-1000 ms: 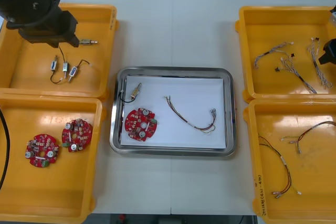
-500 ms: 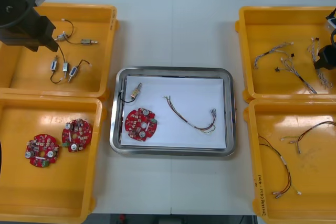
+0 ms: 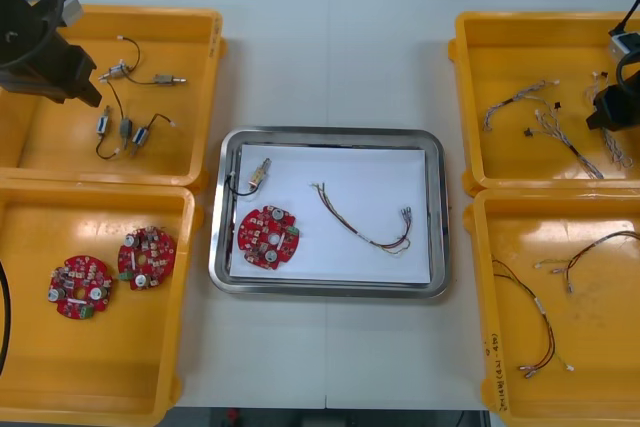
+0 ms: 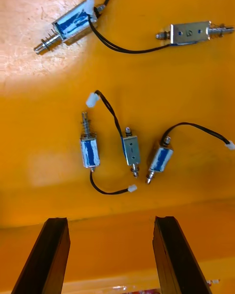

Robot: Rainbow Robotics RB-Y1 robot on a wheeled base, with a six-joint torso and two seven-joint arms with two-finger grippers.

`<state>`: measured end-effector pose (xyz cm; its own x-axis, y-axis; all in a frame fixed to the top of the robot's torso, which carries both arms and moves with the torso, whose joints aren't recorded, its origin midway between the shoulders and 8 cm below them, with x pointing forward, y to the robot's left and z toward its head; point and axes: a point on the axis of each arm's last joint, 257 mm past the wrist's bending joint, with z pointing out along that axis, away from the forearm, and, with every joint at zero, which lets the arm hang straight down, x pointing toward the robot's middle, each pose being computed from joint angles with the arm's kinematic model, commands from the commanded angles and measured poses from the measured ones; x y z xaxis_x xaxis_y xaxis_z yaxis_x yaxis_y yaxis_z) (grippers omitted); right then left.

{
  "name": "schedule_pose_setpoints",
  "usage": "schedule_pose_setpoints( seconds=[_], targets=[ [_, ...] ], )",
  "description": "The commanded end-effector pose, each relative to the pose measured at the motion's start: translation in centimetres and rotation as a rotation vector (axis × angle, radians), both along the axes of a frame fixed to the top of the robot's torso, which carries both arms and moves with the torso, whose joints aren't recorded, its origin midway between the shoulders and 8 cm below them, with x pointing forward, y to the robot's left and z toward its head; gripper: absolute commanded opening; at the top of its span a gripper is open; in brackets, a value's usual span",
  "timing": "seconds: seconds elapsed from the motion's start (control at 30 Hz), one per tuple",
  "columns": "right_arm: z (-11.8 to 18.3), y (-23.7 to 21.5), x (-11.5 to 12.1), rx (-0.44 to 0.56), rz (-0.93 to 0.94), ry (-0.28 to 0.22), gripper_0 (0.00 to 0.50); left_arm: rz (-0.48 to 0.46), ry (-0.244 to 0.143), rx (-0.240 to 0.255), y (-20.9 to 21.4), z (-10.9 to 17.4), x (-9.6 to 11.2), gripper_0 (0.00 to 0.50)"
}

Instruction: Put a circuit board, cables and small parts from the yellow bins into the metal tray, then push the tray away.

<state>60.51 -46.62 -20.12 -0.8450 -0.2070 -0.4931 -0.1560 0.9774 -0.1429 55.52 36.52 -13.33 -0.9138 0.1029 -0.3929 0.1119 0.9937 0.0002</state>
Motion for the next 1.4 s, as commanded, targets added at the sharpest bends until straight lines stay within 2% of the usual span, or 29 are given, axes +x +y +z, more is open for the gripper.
schedule_pose_setpoints(
  seconds=[0.03, 0.17, 0.4, 0.5, 0.9, 1.13, 1.4],
  targets=[
    [0.0, 0.4, 0.7, 0.028, -0.033, -0.029, 0.500, 0.003, -0.084, 0.061, 2.2, 3.5, 1.8, 0.500],
    [-0.6, 0.2, 0.3, 0.032, -0.045, -0.019, 0.500, 0.005, -0.077, 0.073, 2.3, 2.6, 2.1, 0.500],
    [-2.1, -0.3, -0.7, 0.044, -0.075, 0.004, 0.500, 0.019, -0.074, 0.064, 2.4, 0.7, 2.9, 0.500],
    [-2.5, -0.5, -0.9, 0.048, -0.086, 0.009, 0.500, 0.019, -0.070, 0.080, 2.5, -0.3, 3.2, 0.500],
    [-3.5, 0.0, -1.1, 0.069, -0.113, 0.016, 0.500, 0.005, -0.057, 0.099, 1.5, -2.8, 3.9, 0.500],
    [-4.4, 0.2, -1.5, 0.089, -0.124, 0.024, 0.500, 0.005, -0.074, 0.101, 0.9, -3.8, 4.7, 0.500],
    [-5.1, 0.4, -1.8, 0.114, -0.138, 0.030, 0.500, -0.002, -0.069, 0.120, 0.6, -5.1, 5.0, 0.500]
  ],
)
